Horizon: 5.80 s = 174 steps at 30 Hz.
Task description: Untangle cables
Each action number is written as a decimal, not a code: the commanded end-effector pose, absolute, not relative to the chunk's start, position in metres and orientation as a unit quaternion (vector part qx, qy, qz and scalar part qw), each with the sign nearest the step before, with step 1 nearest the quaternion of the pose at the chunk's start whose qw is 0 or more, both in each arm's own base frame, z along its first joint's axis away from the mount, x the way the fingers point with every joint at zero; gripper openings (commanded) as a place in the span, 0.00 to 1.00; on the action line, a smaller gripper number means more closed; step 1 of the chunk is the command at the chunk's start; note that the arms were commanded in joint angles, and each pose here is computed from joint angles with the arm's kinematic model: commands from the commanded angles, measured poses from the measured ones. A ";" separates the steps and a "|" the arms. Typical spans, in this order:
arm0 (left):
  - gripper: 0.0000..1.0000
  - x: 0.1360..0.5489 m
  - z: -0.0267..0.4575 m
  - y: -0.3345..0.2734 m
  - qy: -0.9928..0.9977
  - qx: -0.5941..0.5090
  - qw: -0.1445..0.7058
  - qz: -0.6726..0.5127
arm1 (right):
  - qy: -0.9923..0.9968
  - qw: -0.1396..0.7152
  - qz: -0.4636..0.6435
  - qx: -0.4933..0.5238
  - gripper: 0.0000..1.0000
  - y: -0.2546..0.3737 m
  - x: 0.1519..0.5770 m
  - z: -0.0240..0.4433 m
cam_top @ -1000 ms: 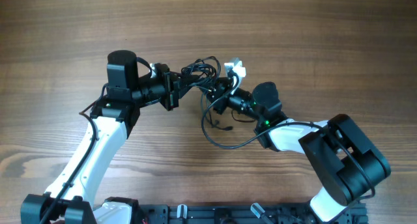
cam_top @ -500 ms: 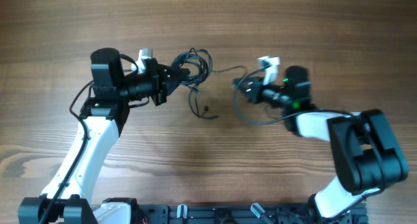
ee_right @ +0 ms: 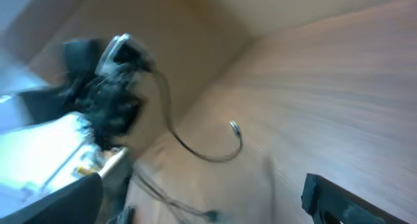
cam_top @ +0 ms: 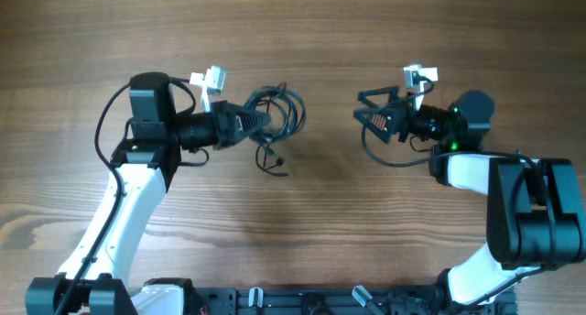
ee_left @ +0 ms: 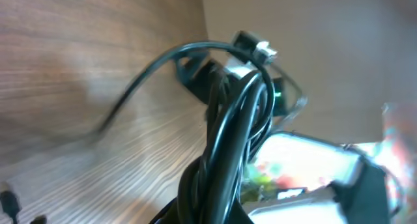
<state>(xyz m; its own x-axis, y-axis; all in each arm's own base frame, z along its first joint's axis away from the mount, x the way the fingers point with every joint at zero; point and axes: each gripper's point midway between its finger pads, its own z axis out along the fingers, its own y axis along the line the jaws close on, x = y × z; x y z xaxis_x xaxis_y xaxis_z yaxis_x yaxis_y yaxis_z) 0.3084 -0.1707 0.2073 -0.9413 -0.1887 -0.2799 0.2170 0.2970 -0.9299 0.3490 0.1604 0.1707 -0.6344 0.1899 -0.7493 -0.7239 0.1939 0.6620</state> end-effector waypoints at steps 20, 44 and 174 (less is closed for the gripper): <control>0.13 0.262 0.141 -0.214 0.867 0.140 0.151 -0.453 | 0.672 0.246 0.645 -0.267 0.05 0.243 0.290 0.146; 1.00 0.309 0.121 -0.181 0.836 -0.373 0.050 -0.398 | 0.703 0.202 0.652 0.200 0.05 0.245 0.379 0.151; 0.04 0.257 0.176 -0.170 0.882 0.174 0.270 -0.345 | 0.623 0.434 0.647 0.067 0.71 0.245 0.402 0.236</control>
<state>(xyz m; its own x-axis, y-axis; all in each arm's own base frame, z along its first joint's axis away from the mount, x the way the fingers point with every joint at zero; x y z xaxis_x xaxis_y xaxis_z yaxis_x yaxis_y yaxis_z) 0.2657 -0.1628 0.1729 -0.7917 0.0939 -0.6037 0.4612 0.7399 -0.4898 0.3743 0.2743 0.2194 -0.7404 0.5393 -0.4012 -0.4258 0.0856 0.9008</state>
